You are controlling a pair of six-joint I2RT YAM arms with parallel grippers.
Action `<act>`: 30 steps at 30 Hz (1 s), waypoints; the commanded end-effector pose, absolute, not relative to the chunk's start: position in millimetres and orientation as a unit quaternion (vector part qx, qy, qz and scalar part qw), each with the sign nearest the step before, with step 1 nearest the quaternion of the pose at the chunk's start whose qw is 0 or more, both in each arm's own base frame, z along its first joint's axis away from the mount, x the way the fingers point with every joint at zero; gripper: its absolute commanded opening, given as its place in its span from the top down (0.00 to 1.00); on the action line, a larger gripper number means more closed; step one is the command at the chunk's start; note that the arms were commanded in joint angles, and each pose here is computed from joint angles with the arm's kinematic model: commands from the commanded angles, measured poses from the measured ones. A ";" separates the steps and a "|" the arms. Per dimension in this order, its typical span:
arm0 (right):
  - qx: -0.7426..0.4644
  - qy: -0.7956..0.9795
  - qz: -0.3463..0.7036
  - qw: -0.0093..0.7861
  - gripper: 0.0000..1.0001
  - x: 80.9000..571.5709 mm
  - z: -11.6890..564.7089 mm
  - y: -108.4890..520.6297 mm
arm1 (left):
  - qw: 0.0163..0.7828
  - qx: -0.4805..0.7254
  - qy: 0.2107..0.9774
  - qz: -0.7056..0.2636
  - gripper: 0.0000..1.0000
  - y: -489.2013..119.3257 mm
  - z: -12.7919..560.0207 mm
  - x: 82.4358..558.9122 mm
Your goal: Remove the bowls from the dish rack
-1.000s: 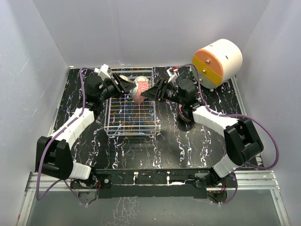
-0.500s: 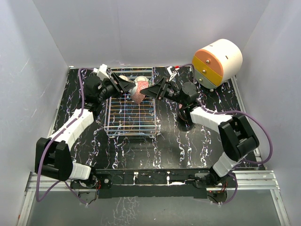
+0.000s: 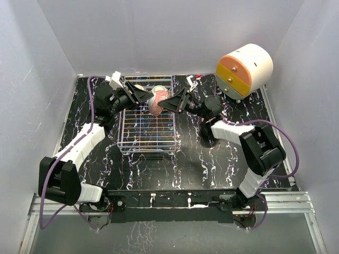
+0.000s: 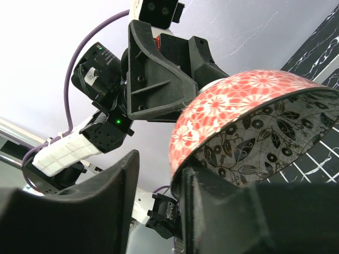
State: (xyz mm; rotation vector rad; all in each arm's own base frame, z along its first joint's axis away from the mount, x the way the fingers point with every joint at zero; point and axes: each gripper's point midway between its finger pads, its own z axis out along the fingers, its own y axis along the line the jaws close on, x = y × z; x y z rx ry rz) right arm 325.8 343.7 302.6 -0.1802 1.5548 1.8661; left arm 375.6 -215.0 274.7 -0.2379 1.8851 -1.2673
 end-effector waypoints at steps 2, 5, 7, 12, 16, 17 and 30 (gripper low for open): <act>-0.092 0.561 0.735 0.370 0.71 317.8 322.2 340.8 | 0.452 -0.069 0.719 -0.524 0.75 -213.4 311.8 368.3; -0.090 0.563 0.734 0.369 0.82 317.9 319.1 340.7 | 0.451 -0.070 0.719 -0.524 0.75 -213.2 312.4 368.6; -0.088 0.564 0.734 0.369 0.90 318.4 317.8 340.8 | 0.452 -0.070 0.719 -0.524 0.75 -213.4 312.7 368.7; -0.091 0.565 0.733 0.367 0.92 317.8 316.6 340.4 | 0.459 -0.073 0.719 -0.516 0.70 -209.6 314.0 368.7; -0.102 0.571 0.727 0.367 0.92 315.5 318.9 341.2 | 0.469 -0.076 0.726 -0.498 0.42 -203.0 313.5 367.7; -0.107 0.575 0.720 0.373 0.92 315.6 319.4 341.1 | 0.471 -0.077 0.728 -0.492 0.37 -200.8 313.2 367.5; -0.129 0.696 0.528 0.469 0.92 329.6 323.3 302.2 | 0.489 -0.077 0.739 -0.456 0.32 -184.4 312.8 360.3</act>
